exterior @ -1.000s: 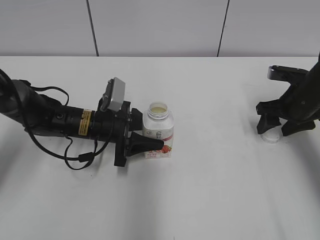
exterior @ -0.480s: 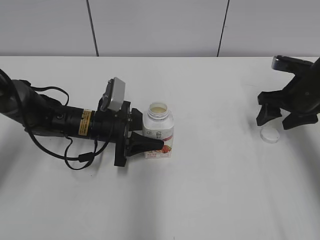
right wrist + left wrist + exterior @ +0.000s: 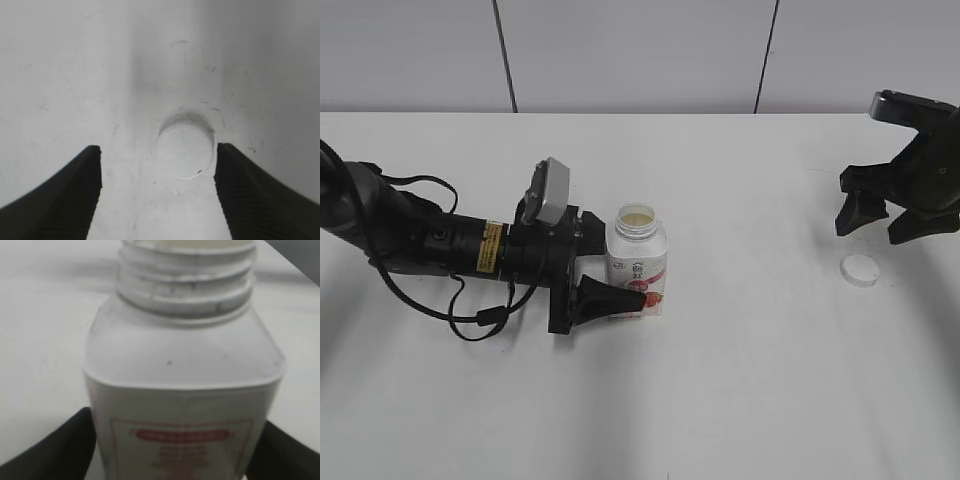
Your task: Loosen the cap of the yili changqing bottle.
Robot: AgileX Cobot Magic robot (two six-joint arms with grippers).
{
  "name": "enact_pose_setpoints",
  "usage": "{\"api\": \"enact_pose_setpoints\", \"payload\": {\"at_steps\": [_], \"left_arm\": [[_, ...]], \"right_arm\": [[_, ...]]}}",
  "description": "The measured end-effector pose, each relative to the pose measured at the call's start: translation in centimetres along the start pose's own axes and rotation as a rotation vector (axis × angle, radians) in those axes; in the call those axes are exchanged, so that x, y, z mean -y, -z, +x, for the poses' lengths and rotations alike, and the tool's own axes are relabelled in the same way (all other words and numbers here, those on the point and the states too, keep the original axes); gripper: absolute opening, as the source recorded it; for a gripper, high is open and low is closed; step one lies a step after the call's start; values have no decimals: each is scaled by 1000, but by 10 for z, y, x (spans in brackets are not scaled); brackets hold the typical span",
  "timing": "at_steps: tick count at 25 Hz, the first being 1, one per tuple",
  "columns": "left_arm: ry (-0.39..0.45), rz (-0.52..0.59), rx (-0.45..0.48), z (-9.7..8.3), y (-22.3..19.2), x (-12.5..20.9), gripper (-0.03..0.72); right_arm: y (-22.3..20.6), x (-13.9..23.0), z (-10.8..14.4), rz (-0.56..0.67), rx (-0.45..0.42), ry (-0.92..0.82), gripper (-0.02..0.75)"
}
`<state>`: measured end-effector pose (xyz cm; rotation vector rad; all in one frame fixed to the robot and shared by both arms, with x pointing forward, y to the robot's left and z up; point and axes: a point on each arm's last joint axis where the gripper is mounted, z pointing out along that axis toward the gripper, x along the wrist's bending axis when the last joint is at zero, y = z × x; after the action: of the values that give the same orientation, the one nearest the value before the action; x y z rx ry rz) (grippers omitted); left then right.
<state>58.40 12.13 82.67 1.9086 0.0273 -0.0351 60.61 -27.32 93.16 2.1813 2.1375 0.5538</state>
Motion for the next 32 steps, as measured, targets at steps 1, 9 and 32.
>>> {"api": "enact_pose_setpoints", "payload": {"at_steps": [1,9,32], "left_arm": [[0,-4,2,0,0,0,538],[8,-16,3,0,1,-5,586],[-99,-50,3,-3,25,-75,587]], "right_arm": [[0,0,0,1,0,0,556],[0,0,0,1,-1,-1,556],[11,-5,6,68,-32,12,556]]}}
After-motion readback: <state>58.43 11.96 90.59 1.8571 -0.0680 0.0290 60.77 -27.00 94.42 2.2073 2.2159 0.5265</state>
